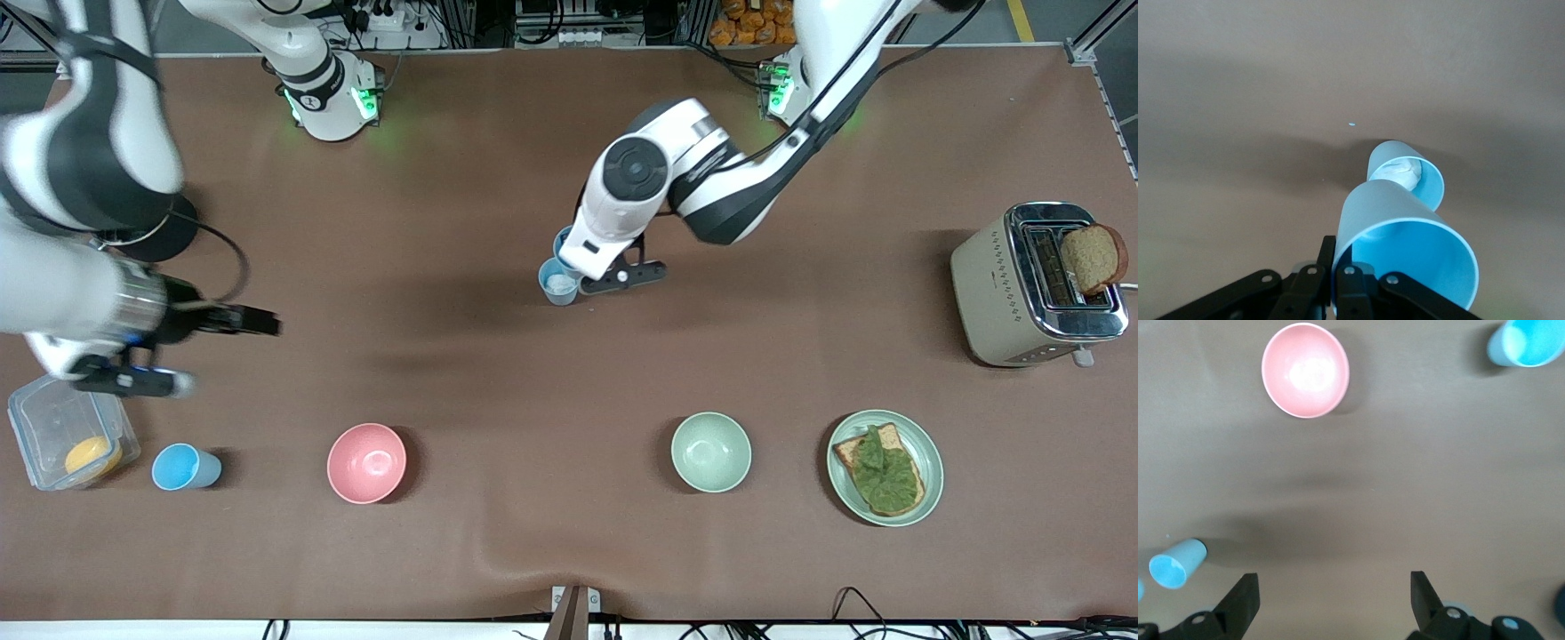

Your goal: Stack blue cups with both arms

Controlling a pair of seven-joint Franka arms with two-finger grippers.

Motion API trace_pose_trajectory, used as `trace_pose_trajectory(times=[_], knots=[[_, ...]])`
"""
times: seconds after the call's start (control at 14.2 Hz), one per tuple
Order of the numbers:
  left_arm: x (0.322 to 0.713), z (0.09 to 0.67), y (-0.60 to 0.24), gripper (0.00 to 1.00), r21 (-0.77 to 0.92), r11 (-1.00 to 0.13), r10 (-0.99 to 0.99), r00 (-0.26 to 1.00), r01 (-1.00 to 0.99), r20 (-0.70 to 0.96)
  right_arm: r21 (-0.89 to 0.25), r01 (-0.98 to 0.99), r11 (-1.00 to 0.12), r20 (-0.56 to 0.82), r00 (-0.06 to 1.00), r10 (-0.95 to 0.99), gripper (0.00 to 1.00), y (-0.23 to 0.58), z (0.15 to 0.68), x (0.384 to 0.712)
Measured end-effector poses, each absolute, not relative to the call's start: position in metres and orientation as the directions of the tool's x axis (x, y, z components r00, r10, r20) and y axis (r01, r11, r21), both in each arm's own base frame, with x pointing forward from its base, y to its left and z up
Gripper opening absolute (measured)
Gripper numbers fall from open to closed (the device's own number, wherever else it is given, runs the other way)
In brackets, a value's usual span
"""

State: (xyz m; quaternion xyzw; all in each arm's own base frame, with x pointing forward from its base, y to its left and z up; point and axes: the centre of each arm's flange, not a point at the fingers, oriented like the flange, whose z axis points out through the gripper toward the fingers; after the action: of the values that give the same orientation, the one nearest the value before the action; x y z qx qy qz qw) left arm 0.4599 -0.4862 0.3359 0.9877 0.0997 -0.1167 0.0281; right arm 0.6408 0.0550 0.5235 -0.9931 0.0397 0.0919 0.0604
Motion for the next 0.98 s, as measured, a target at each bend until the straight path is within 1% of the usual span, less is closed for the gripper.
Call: trace_pose_trajectory(times=[0.14,0.28,0.49,0.63,0.84,0.98], knots=[[0.454,0.314,-0.498,0.03,0.016,-0.979,0.193,0.952,0.203,-0.237,-0.075,-0.082,-0.994,-0.163,0.984,-0.069,1.0,0.028,0.549,0.628],[0.457,0.312,-0.5,0.03,0.023,-0.978,0.196,0.952,0.207,-0.235,-0.045,-0.083,-0.996,-0.112,0.991,-0.077,1.0,0.017,0.563,0.611],[0.46,0.315,-0.501,0.03,0.031,-0.977,0.198,0.953,0.211,-0.231,-0.045,-0.089,-0.995,-0.012,0.996,-0.089,1.0,0.009,0.562,0.577],[0.459,0.31,-0.504,0.03,0.041,-0.977,0.196,0.953,0.211,-0.231,-0.039,-0.082,-0.996,0.02,0.996,-0.083,1.0,0.006,0.557,0.56],[0.454,0.301,-0.511,0.03,0.039,-0.979,0.187,0.955,0.201,-0.229,-0.033,-0.022,-0.999,0.045,0.999,-0.023,1.0,0.002,0.555,0.556],[0.448,0.295,-0.516,0.03,0.031,-0.981,0.181,0.956,0.193,-0.229,-0.033,-0.016,-0.999,0.055,0.998,-0.018,1.0,-0.001,0.557,0.556]])
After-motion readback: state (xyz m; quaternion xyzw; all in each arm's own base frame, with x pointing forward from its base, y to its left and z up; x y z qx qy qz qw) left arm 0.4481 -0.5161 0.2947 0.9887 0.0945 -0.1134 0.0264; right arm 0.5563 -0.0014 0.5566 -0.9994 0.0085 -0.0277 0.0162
